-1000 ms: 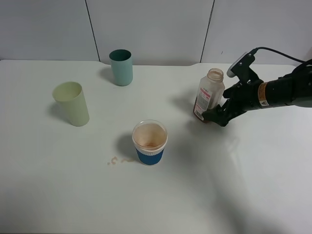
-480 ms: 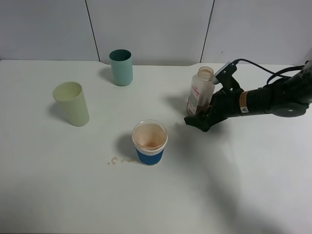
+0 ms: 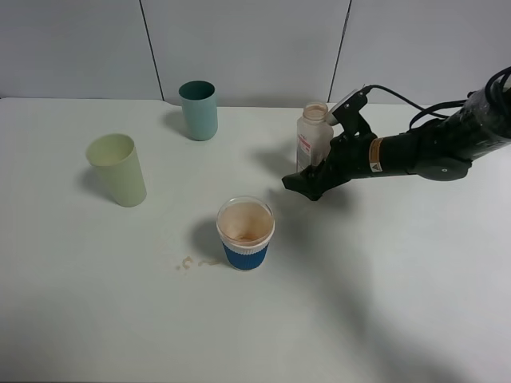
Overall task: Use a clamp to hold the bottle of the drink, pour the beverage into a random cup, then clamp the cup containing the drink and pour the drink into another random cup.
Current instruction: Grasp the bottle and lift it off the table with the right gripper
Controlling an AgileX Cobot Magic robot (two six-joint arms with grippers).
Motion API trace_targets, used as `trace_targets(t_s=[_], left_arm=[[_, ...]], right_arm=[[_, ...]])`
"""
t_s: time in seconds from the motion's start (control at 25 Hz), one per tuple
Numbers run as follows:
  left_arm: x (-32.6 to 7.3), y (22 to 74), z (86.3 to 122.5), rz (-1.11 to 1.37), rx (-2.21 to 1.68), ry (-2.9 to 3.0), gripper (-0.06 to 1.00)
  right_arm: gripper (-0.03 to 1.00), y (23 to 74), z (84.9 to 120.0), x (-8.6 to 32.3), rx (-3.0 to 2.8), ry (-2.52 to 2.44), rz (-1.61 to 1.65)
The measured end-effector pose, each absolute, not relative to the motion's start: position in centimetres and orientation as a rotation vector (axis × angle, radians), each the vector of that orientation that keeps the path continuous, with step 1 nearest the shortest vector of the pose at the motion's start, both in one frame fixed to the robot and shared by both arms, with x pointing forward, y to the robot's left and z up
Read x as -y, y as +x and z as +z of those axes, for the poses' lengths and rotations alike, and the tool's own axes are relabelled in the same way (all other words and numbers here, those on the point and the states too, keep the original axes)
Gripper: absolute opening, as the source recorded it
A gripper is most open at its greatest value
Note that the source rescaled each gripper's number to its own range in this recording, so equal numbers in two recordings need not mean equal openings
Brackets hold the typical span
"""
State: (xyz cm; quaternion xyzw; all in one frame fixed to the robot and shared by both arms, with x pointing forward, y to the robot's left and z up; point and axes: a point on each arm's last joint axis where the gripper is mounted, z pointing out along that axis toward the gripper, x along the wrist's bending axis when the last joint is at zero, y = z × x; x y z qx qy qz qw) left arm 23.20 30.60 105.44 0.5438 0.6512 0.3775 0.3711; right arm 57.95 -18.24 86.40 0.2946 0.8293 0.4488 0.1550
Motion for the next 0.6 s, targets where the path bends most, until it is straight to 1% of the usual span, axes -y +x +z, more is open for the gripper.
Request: trace_targets(t_s=[0.04, 0.08, 0.12, 0.16, 0.2, 0.28, 0.32, 0.4, 0.44, 0.6], left_arm=[[-30.60, 23.20, 105.44, 0.968, -1.670, 1.395, 0.90], [-30.60, 23.20, 105.44, 0.968, -1.670, 1.395, 0.90], [-30.60, 23.20, 105.44, 0.968, -1.670, 1.395, 0.90], [-30.60, 23.20, 105.44, 0.968, -1.670, 1.395, 0.90], [-30.60, 23.20, 105.44, 0.968, -1.670, 1.395, 0.90], [-30.60, 23.20, 105.44, 0.968, -1.670, 1.395, 0.90], [-30.60, 23.20, 105.44, 0.968, -1.670, 1.395, 0.90], [-30.60, 23.20, 105.44, 0.968, -1.670, 1.395, 0.90], [-30.60, 23.20, 105.44, 0.968, -1.670, 1.395, 0.90], [-30.60, 23.20, 105.44, 0.968, -1.670, 1.395, 0.90]], right_arm=[[0.93, 57.96, 86.37, 18.25, -2.374, 0.850, 1.287], [0.86, 57.99, 86.39, 18.26, -2.369, 0.857, 1.288], [0.86, 57.99, 86.39, 18.26, -2.369, 0.857, 1.288], [0.77, 58.03, 86.40, 18.28, -2.363, 0.867, 1.290], [0.57, 58.07, 86.42, 18.29, -2.356, 0.877, 1.292], [0.34, 58.09, 86.42, 18.31, -2.355, 0.882, 1.290], [0.23, 58.10, 86.42, 18.33, -2.352, 0.886, 1.289], [0.07, 58.12, 86.42, 18.33, -2.349, 0.891, 1.290], [0.05, 58.13, 86.43, 18.34, -2.349, 0.892, 1.290], [0.05, 58.16, 86.44, 18.35, -2.342, 0.901, 1.292]])
